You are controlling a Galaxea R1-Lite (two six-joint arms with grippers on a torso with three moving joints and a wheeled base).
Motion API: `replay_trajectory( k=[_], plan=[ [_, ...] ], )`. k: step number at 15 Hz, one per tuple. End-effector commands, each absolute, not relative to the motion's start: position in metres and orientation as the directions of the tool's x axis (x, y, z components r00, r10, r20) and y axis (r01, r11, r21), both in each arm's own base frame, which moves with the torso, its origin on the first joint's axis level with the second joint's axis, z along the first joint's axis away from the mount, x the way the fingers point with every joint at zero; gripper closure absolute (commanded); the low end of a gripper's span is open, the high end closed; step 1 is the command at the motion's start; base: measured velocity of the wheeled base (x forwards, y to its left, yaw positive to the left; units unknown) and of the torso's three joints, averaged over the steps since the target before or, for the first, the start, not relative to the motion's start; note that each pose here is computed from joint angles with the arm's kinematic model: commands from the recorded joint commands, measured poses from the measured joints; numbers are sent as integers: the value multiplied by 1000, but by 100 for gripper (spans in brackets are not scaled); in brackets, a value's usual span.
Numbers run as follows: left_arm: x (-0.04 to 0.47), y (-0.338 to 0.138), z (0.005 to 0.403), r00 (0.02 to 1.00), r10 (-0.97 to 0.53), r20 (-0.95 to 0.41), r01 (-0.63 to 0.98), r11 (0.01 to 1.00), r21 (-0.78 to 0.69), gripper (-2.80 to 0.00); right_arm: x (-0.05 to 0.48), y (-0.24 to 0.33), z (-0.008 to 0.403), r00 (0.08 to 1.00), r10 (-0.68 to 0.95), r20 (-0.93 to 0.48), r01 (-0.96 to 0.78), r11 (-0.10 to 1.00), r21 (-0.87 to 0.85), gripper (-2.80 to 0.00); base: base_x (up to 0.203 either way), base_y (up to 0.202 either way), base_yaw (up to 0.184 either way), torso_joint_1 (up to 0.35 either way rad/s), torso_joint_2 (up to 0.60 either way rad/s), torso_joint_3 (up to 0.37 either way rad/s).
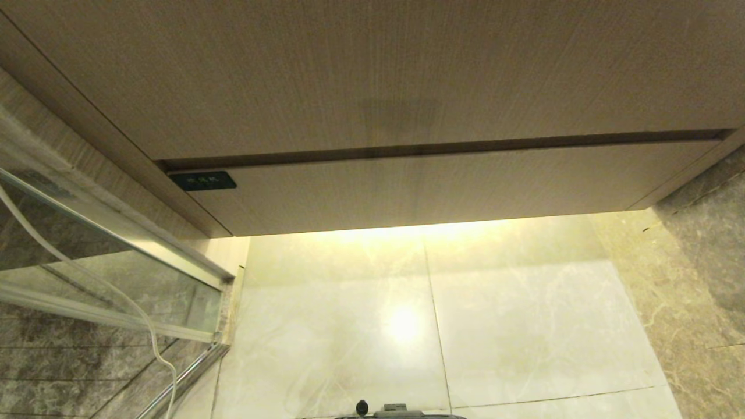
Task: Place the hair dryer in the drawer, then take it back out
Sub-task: Pull open the drawer
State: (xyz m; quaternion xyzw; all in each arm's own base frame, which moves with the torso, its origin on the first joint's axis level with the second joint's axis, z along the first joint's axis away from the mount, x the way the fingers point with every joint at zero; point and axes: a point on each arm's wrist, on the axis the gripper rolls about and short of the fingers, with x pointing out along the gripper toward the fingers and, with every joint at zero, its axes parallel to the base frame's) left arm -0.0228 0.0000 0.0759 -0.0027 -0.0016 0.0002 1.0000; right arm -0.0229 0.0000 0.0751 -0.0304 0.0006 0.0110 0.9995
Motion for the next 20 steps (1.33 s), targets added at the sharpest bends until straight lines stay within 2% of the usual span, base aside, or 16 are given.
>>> replay_trajectory(
  k=[1, 6, 8, 10, 12, 14, 17, 20],
  plan=[
    [-23, 0, 76, 1000, 2, 3, -2, 1000, -6, 0, -23, 0, 75, 1000, 23, -2, -23, 998, -63, 0, 0, 0, 0, 0, 0, 0],
    [-23, 0, 76, 1000, 2, 5, -2, 1000, -6, 0, -24, 0, 80, 999, 28, 23, -26, 997, -74, 0, 0, 0, 0, 0, 0, 0],
    [-23, 0, 76, 1000, 2, 3, -2, 1000, -6, 0, -34, 0, 113, 994, 41, 99, -33, 996, -77, 0, 0, 0, 0, 0, 0, 0],
    [-23, 0, 76, 1000, 2, 2, -2, 1000, -6, 0, -45, 0, 178, 989, 54, 140, -43, 996, -81, 0, 0, 0, 0, 0, 0, 0],
    [-23, 0, 76, 1000, 0, 3, 0, 1000, -6, 0, -30, 1, 252, 994, 96, 53, -92, 993, -78, 0, 0, 0, 0, 0, 0, 0],
    [-23, 0, 76, 1000, 1, 3, -1, 1000, -6, 0, 15, 4, 304, 979, 168, -118, -177, 982, -70, 0, 0, 0, 0, 0, 0, 0],
    [-23, 0, 76, 1000, 2, 3, -2, 1000, -6, 0, 115, 13, 327, 870, 290, -399, -342, 937, -66, 0, 0, 0, 0, 0, 0, 0],
    [-23, 0, 76, 1000, 1, 2, -1, 1000, -6, 0, 201, 29, 311, 707, 419, -570, -523, 852, -22, 0, 0, 0, 0, 0, 0, 0]
  ],
)
